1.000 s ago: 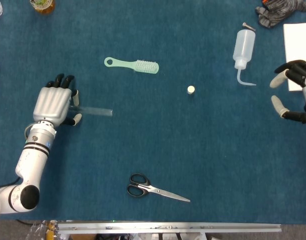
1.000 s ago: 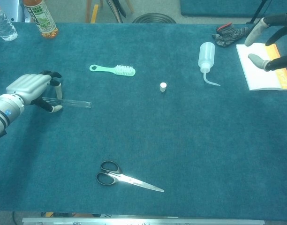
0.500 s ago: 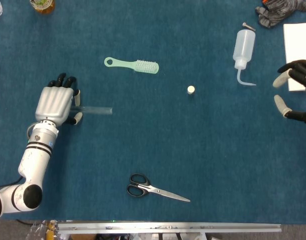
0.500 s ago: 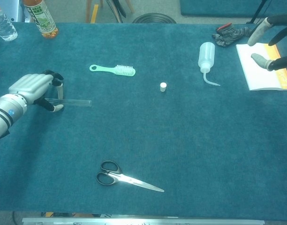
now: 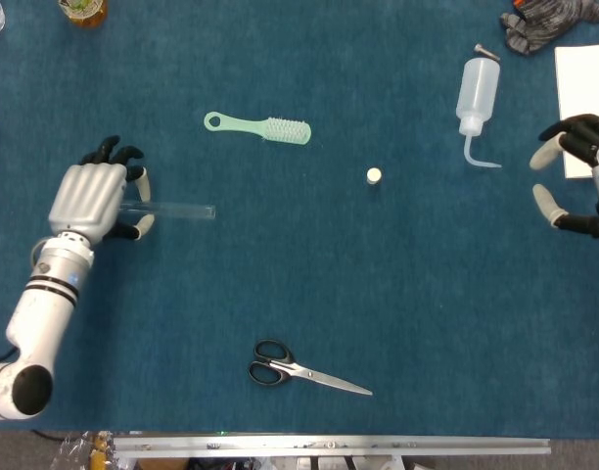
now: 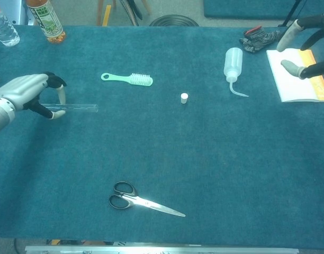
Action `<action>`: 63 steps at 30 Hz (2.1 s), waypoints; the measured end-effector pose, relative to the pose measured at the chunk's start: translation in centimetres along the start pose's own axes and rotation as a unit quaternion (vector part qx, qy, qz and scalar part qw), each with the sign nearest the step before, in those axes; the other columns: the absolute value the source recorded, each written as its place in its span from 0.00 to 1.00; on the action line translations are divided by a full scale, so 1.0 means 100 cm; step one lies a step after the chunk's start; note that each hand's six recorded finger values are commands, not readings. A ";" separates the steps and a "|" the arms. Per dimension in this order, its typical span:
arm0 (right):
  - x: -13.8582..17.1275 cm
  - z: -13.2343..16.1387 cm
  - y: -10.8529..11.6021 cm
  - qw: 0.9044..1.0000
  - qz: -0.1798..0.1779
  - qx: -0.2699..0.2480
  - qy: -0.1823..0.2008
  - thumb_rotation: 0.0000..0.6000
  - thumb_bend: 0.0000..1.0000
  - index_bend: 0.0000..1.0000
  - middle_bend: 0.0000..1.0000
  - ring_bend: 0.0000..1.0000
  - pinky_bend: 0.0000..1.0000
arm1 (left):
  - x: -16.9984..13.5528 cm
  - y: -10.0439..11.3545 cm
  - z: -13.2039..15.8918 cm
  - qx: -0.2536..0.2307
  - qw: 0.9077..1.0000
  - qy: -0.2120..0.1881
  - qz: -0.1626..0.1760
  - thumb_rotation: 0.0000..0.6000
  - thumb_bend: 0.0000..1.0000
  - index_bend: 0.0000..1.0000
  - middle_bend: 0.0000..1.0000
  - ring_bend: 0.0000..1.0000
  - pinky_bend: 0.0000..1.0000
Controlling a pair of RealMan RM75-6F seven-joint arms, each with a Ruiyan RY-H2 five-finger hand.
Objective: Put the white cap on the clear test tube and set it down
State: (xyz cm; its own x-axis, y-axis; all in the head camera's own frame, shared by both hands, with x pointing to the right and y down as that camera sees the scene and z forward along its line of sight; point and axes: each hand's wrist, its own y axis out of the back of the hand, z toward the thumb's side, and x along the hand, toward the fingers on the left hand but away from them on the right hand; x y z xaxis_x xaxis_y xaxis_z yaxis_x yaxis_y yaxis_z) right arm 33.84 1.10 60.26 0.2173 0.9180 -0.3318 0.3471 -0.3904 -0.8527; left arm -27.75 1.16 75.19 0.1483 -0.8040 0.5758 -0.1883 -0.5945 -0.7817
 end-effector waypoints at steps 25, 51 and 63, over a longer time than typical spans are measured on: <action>-0.050 0.031 -0.036 0.991 0.055 0.111 0.048 1.00 0.25 0.48 0.32 0.17 0.35 | -0.051 0.048 0.000 -0.157 0.982 -0.105 -0.007 1.00 0.35 0.59 0.19 0.00 0.16; -0.110 0.057 -0.123 0.980 0.100 0.165 0.050 1.00 0.20 0.48 0.17 0.00 0.02 | -0.054 0.050 -0.006 -0.121 0.988 -0.097 0.005 1.00 0.34 0.59 0.19 0.00 0.16; -0.126 0.062 -0.155 0.976 0.104 0.184 0.051 1.00 0.20 0.48 0.16 0.00 0.01 | -0.053 0.050 -0.003 -0.119 0.988 -0.101 0.005 1.00 0.34 0.59 0.19 0.00 0.16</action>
State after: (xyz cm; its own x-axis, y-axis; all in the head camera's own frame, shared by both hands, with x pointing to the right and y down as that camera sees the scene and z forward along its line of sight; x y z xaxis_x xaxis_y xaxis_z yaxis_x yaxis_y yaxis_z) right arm 20.07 -3.95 75.16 0.3451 0.8018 -0.4879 -0.0613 -0.4995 -0.8642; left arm -29.73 2.49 68.28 0.3320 -0.8060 0.4901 -0.4091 -0.5911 -0.6951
